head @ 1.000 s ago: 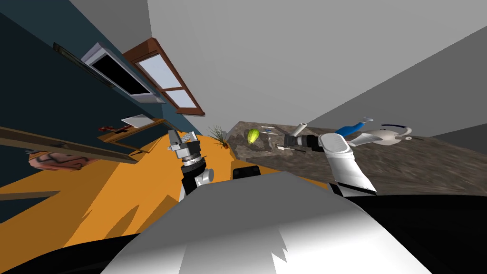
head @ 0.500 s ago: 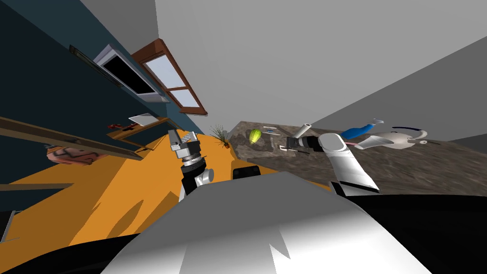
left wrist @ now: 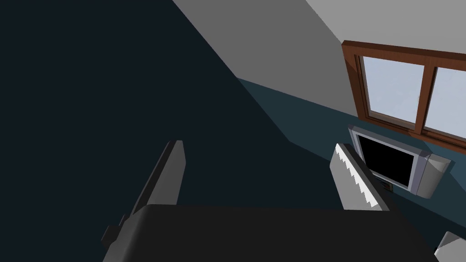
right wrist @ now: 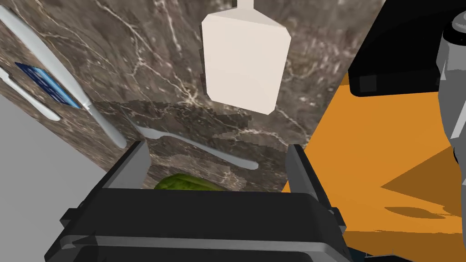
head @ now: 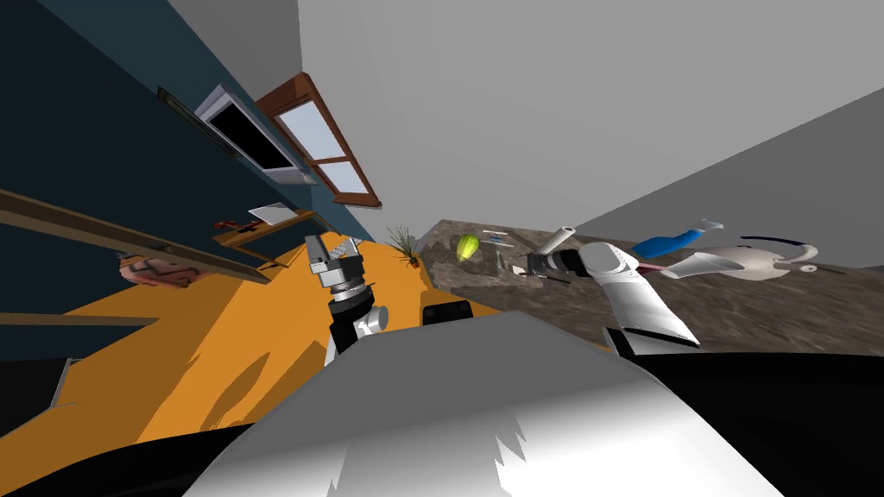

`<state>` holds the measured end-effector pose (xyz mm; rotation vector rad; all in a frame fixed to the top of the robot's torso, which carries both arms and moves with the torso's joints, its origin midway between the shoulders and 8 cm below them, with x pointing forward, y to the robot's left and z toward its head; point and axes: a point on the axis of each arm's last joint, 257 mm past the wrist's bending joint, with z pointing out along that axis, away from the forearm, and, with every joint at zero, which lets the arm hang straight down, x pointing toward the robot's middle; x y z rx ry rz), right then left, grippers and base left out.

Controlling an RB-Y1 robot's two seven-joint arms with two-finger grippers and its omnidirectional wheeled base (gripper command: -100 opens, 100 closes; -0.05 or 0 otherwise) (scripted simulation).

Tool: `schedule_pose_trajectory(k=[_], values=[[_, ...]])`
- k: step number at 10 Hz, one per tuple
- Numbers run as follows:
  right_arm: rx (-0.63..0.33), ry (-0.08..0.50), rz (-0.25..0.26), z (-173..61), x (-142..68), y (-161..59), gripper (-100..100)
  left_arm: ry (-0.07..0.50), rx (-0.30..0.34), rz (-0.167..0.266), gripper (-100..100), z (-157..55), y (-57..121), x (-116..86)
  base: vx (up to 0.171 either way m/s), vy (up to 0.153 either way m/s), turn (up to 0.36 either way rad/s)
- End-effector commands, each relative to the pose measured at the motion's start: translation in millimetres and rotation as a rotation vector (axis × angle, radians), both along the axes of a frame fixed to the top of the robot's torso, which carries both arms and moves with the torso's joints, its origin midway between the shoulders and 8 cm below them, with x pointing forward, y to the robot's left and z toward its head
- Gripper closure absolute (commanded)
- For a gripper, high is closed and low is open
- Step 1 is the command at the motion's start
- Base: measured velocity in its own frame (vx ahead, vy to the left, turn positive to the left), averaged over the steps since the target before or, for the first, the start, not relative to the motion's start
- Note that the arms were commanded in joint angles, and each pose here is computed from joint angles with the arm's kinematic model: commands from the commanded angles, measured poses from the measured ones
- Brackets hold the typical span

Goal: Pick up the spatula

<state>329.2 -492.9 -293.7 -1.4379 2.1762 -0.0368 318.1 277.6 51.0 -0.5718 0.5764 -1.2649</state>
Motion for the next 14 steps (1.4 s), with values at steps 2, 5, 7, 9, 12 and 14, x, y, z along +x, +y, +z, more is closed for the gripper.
schedule_pose_trajectory(k=[2,5,7,9,12,14], values=[[-0.061,0.084,-0.03,-14.9,-15.5,-27.8,-100,0.0,0.0,0.0,0,0.0,0.0,0.0,0.013,0.022,0.056],[-0.123,0.157,-0.06,-26.1,-32.9,-52.9,-100,0.0,0.0,0.0,0,0.0,0.0,0.0,0.011,0.022,0.05],[-0.158,0.213,-0.08,-32.1,-46.8,-69.5,-100,0.0,0.0,0.0,0,0.0,0.0,0.0,0.009,0.018,0.055],[-0.19,0.265,-0.097,-36.4,-60.6,-84.5,-100,0.0,0.0,0.0,0,0.0,0.0,0.0,0.015,0.011,0.046],[-0.256,0.4,-0.136,-42.0,-97.6,-116.6,-100,0.0,0.0,0.0,0,0.0,0.0,0.0,0.027,0.015,0.076],[-0.282,0.472,-0.151,-42.2,-117.6,-129.0,-100,0.0,0.0,0.0,0,0.0,0.0,0.0,0.045,0.005,0.062]])
